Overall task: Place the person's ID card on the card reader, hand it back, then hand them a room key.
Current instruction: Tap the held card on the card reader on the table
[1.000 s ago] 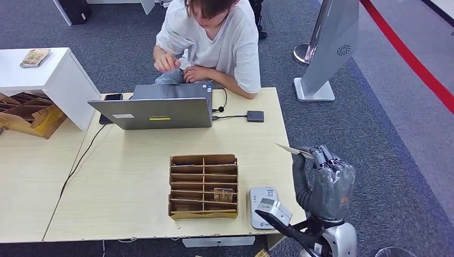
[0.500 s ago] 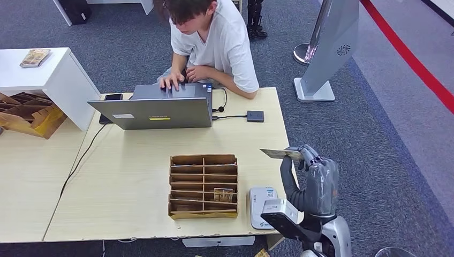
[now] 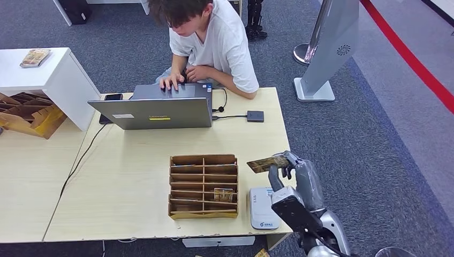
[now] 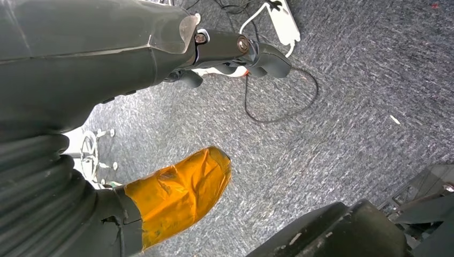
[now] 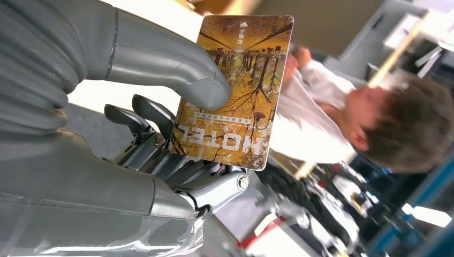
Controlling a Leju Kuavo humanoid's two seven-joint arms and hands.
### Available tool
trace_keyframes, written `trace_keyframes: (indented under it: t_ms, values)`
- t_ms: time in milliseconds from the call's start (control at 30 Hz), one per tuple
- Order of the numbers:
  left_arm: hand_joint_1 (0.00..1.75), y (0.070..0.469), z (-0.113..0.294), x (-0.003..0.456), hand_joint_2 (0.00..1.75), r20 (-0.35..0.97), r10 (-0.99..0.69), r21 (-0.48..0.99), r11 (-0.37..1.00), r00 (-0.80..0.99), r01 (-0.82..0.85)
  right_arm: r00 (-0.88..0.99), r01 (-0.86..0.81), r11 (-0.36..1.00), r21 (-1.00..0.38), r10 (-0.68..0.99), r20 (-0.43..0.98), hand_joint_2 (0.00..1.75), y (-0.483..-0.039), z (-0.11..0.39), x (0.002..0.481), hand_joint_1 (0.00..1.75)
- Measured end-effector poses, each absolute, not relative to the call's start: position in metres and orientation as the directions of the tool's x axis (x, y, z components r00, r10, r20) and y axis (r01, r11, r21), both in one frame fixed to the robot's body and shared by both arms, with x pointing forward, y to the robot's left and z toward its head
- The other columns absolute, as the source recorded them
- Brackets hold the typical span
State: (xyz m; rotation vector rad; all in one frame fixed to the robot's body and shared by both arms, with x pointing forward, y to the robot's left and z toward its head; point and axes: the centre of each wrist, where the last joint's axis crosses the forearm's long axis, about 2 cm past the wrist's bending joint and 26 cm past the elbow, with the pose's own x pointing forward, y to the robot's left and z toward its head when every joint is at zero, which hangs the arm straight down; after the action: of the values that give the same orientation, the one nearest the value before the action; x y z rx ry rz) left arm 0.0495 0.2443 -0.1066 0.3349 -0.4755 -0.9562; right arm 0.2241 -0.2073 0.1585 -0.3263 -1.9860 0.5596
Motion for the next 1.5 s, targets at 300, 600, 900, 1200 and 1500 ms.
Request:
trace_keyframes:
  t_ms: [300, 600, 900, 1200, 1500]
  values:
    - [0.00, 0.244, -0.107, 0.049, 1.75, 0.237, -0.841, 0.473, 0.537, 0.486, 0.698, -0.347, -0.117, 0.853, -0.509, 0.445, 0.825, 1.75, -0.211, 0.144, 0.227, 1.75]
    - [0.00, 0.245, -0.107, 0.049, 1.75, 0.236, -0.840, 0.474, 0.538, 0.488, 0.697, -0.245, -0.179, 0.837, -0.517, 0.471, 0.847, 1.75, -0.212, 0.133, 0.227, 1.75]
    - [0.00, 0.245, -0.107, 0.049, 1.75, 0.235, -0.840, 0.475, 0.538, 0.489, 0.696, -0.174, -0.243, 0.819, -0.519, 0.490, 0.854, 1.75, -0.211, 0.123, 0.226, 1.75]
    - [0.00, 0.247, -0.107, 0.046, 1.75, 0.231, -0.840, 0.475, 0.537, 0.491, 0.697, -0.113, -0.287, 0.811, -0.509, 0.499, 0.859, 1.75, -0.212, 0.113, 0.225, 1.75]
    - [0.00, 0.247, -0.107, 0.046, 1.75, 0.230, -0.840, 0.475, 0.537, 0.491, 0.697, -0.098, -0.294, 0.809, -0.509, 0.504, 0.858, 1.75, -0.212, 0.109, 0.225, 1.75]
